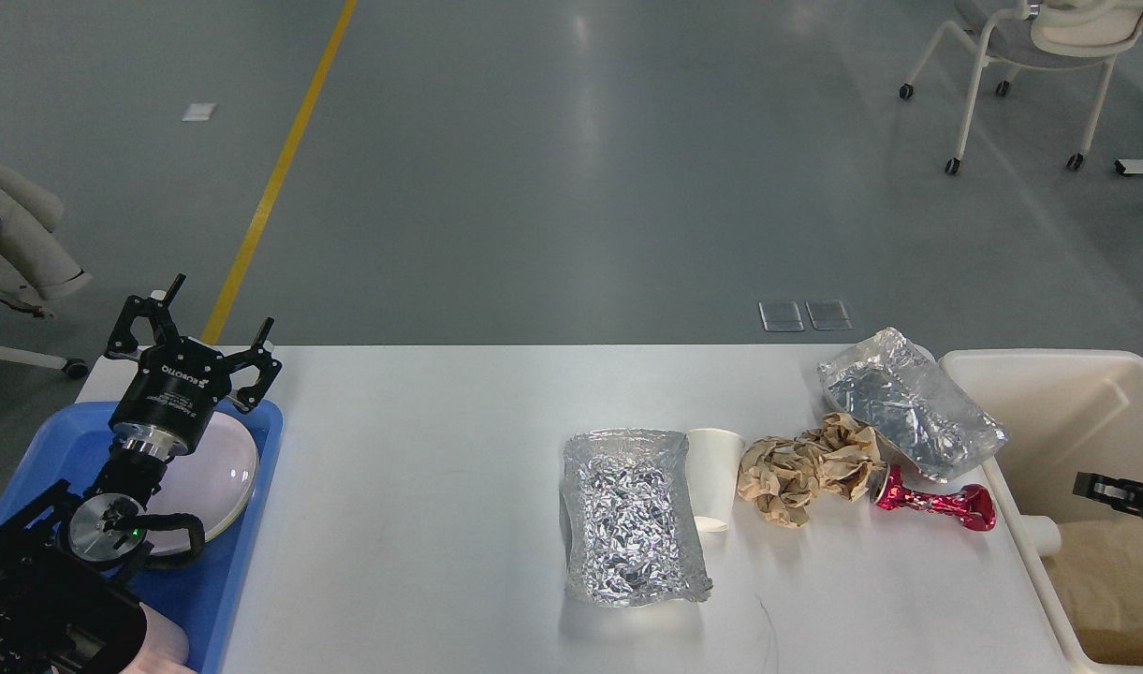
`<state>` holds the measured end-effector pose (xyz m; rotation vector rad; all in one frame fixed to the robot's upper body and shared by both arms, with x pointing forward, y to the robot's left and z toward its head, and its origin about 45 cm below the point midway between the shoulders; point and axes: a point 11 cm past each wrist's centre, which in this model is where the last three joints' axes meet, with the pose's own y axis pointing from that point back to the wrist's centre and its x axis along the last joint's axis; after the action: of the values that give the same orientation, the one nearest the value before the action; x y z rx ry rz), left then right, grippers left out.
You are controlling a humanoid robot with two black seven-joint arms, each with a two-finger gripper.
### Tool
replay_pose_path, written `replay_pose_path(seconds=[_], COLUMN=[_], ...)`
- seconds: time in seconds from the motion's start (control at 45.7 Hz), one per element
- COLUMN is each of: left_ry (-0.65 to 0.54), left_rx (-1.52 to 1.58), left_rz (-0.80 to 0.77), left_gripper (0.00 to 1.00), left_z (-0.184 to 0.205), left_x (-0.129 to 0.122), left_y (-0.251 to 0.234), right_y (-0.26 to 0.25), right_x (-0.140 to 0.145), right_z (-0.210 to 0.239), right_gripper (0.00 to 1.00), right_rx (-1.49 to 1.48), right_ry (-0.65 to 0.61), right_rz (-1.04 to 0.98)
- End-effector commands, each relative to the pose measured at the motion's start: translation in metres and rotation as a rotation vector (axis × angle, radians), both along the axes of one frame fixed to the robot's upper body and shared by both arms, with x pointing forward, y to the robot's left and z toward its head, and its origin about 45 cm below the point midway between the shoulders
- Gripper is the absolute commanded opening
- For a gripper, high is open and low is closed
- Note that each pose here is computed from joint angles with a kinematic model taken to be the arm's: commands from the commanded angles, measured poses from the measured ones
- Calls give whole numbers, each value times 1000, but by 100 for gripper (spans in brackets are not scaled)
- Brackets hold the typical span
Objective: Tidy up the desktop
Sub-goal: 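Lift the white paper cup and drop it into the white bin, then move the right gripper to the foil-filled plastic bag and grasp it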
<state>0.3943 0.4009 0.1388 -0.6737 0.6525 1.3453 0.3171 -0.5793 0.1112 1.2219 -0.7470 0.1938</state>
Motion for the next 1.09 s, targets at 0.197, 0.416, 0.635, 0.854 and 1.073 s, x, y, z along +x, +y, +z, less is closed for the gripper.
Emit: replay_pose_path(seconds=[0.197, 0.416, 0.635, 0.854, 1.073], left_ry=[0, 1, -1, 0, -1], left_rx=[0, 1, -1, 0, -1], left_rz=[1, 0, 0, 1, 0], left_gripper=[100, 100, 100, 100, 100], left_z=[0, 0, 0, 0, 0], left_x=[0, 0, 0, 0, 0], left_y=[0, 0, 0, 0, 0], right_y=[88, 214, 322, 375, 398], right_x=[146, 189, 153, 57, -9], right_z=[162, 291, 348, 322, 301], right_gripper=[100, 100, 100, 100, 100], right_rx=[139, 337, 318, 300, 399], right_ry=[-122, -120, -22, 290, 451], right_rz=[152, 322, 558, 740, 807])
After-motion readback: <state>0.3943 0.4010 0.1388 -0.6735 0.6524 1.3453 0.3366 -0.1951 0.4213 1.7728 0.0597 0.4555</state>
